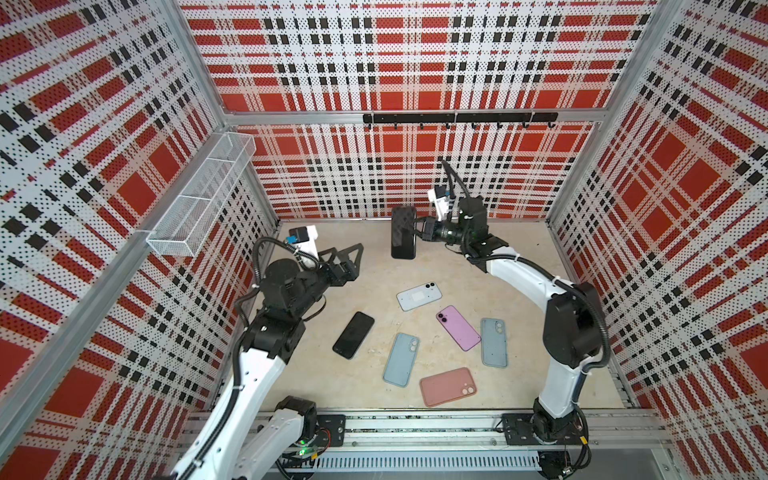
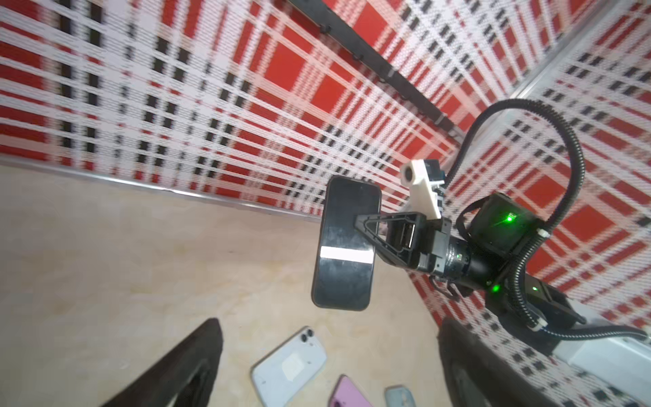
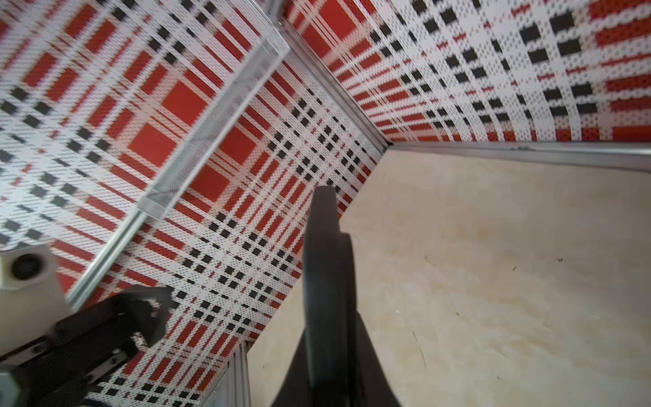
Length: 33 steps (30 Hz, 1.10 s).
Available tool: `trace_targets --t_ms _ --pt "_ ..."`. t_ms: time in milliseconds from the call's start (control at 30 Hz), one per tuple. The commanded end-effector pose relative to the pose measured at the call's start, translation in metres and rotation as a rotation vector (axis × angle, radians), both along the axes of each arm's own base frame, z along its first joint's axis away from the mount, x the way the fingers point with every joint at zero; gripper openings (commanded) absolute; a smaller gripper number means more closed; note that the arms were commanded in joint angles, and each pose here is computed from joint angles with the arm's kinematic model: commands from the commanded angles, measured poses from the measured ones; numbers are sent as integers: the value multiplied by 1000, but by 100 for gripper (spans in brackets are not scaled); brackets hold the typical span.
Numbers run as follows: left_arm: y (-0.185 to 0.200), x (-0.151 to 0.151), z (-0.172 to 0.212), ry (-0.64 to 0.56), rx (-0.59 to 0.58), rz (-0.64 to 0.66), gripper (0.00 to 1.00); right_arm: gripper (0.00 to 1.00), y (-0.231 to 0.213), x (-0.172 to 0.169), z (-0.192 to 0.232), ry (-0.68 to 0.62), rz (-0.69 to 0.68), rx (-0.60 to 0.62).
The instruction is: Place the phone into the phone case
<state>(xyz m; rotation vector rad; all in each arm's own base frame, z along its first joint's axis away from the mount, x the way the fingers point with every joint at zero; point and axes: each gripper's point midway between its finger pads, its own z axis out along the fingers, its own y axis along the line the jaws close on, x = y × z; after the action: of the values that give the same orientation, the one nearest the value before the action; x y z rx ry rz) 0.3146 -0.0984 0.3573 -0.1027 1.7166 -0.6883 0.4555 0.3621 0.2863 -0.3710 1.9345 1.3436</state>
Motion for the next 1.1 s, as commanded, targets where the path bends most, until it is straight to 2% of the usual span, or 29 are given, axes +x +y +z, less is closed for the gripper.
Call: trace_targets --t_ms 0,267,433,700,867,1067 --pt "38 0 -35 118 104 156 98 0 32 13 -37 43 -7 -77" --pt "33 3 -58 190 64 106 99 0 92 42 -115 250 39 -65" --pt "29 9 -66 211 48 80 99 0 103 56 -149 327 26 -47" --pt "27 16 -70 231 44 73 99 1 105 65 -197 392 0 -89" --pt "27 19 -68 235 40 70 99 16 102 68 -212 392 -21 -121" --pt "28 22 -67 238 31 76 100 23 91 73 -216 370 -64 -160"
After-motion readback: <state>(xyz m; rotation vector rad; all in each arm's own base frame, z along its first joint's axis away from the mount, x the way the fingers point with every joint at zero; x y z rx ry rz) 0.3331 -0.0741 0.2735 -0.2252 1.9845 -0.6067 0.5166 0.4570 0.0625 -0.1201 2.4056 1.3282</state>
